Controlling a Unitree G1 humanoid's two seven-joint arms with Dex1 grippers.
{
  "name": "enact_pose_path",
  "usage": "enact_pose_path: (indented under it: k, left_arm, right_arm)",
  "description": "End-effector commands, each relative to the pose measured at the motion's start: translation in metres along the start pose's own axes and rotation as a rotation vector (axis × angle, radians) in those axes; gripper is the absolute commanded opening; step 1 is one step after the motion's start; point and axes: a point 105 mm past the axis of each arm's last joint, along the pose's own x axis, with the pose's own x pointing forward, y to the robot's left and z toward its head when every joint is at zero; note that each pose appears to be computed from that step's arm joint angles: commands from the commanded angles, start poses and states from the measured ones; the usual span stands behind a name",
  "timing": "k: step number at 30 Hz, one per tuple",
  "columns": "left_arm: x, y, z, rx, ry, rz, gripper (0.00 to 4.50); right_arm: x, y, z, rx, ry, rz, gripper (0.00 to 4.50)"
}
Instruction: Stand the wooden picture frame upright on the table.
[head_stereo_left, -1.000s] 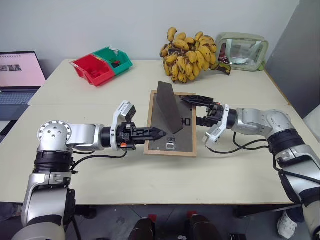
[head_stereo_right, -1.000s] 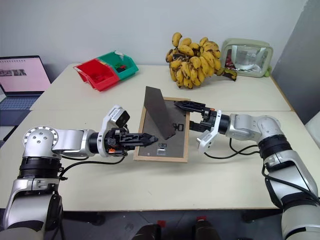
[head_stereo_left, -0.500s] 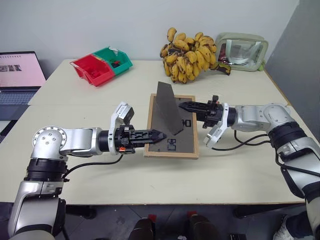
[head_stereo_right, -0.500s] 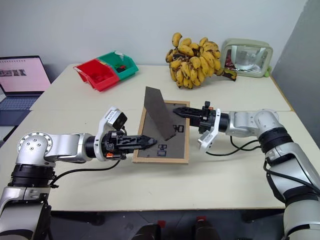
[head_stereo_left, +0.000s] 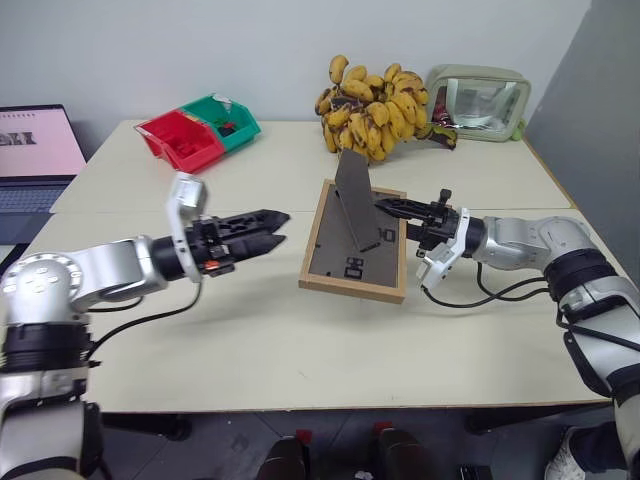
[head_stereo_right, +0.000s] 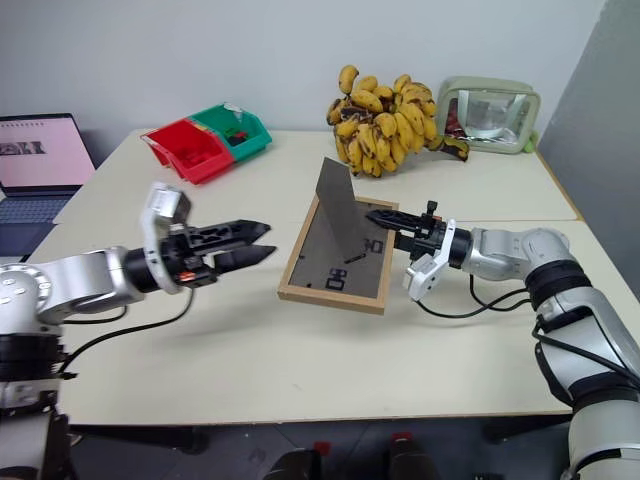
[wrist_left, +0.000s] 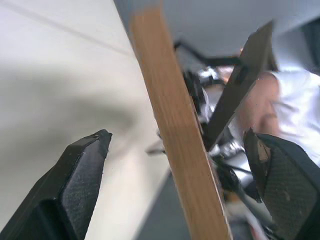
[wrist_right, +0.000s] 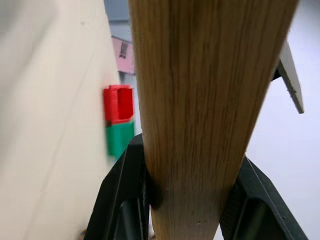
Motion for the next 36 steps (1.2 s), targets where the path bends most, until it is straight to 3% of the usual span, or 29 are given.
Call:
enact_pose_path:
  k: [1,4,7,15,23,30,32,36]
  left_arm:
    - [-0.009,0.003,-0.007,0.328,0.007,0.230,4.50]
    - [-0.017,0.016,-0.004,0.602,-0.040,0.420,4.50]
    - [-0.019,0.016,0.002,0.851,-0.098,0.514,4.50]
    - [-0.023,0.028,-0.015,1.143,-0.133,0.624,4.50]
    - [-0.011,0.039,-0.053,1.164,-0.051,0.570,4.50]
    - [0.011,0.035,-0.044,1.117,-0.121,0.542,4.50]
    - [0.015,0.037,-0.043,1.117,-0.118,0.537,4.50]
    - [0.015,0.038,-0.040,1.112,-0.119,0.532,4.50]
  right_arm:
    - [0.008,0.006,-0.018,0.248,0.136,-0.048,1.28]
    - [0.022,0.012,-0.033,0.541,0.225,-0.066,1.28]
    - [0.038,0.017,-0.037,0.943,0.199,-0.059,1.28]
    - [0.069,0.030,-0.019,1.663,0.023,0.037,1.28]
    - [0.075,0.085,0.008,1.793,0.081,0.190,1.28]
    - [0.073,0.108,0.014,1.902,0.160,0.195,1.28]
    - [0.073,0.109,0.012,1.916,0.176,0.181,1.99]
    - [0.068,0.112,0.012,1.907,0.190,0.189,2.71]
